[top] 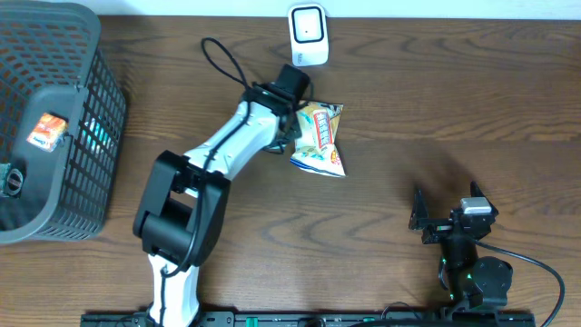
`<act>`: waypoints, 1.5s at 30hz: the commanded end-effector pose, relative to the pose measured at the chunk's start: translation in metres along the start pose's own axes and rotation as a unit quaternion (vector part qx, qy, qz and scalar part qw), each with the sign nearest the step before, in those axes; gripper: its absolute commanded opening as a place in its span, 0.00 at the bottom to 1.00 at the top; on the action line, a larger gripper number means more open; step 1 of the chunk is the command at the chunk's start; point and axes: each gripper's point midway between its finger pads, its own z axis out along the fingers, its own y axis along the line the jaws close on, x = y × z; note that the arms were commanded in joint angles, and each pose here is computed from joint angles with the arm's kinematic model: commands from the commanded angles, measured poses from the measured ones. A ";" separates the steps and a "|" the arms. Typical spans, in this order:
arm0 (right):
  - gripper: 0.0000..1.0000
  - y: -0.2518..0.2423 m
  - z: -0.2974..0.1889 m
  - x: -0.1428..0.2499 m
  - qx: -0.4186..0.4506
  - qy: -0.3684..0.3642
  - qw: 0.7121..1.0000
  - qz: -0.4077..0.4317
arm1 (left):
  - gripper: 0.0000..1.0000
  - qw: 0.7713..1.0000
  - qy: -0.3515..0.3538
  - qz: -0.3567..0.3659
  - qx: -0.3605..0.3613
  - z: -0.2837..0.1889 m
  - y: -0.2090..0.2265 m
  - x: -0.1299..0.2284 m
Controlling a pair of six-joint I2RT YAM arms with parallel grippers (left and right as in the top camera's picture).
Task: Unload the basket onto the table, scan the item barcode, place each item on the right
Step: 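Carry the green wipes pack to the scanner and hold it there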
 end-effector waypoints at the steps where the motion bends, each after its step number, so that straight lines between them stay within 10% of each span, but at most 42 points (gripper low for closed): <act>1: 0.99 -0.001 0.000 0.001 0.003 0.000 1.000 -0.005 | 0.08 1.000 0.025 0.002 0.011 0.015 -0.013 0.019; 11: 0.99 -0.001 0.000 0.001 0.003 0.000 1.000 -0.005 | 0.08 0.996 -0.007 0.084 0.039 0.011 -0.031 0.005; 37: 0.99 -0.001 0.000 0.001 0.003 0.000 1.000 -0.005 | 0.08 0.999 0.030 -0.002 -0.015 0.015 0.028 -0.006; 39: 0.99 -0.001 0.000 0.001 0.003 0.000 1.000 -0.005 | 0.29 0.999 0.029 -0.002 -0.015 0.015 0.027 -0.006; 45: 0.99 -0.001 0.000 0.001 0.003 0.000 1.000 -0.005 | 0.34 1.000 0.026 -0.002 -0.005 0.013 0.023 -0.009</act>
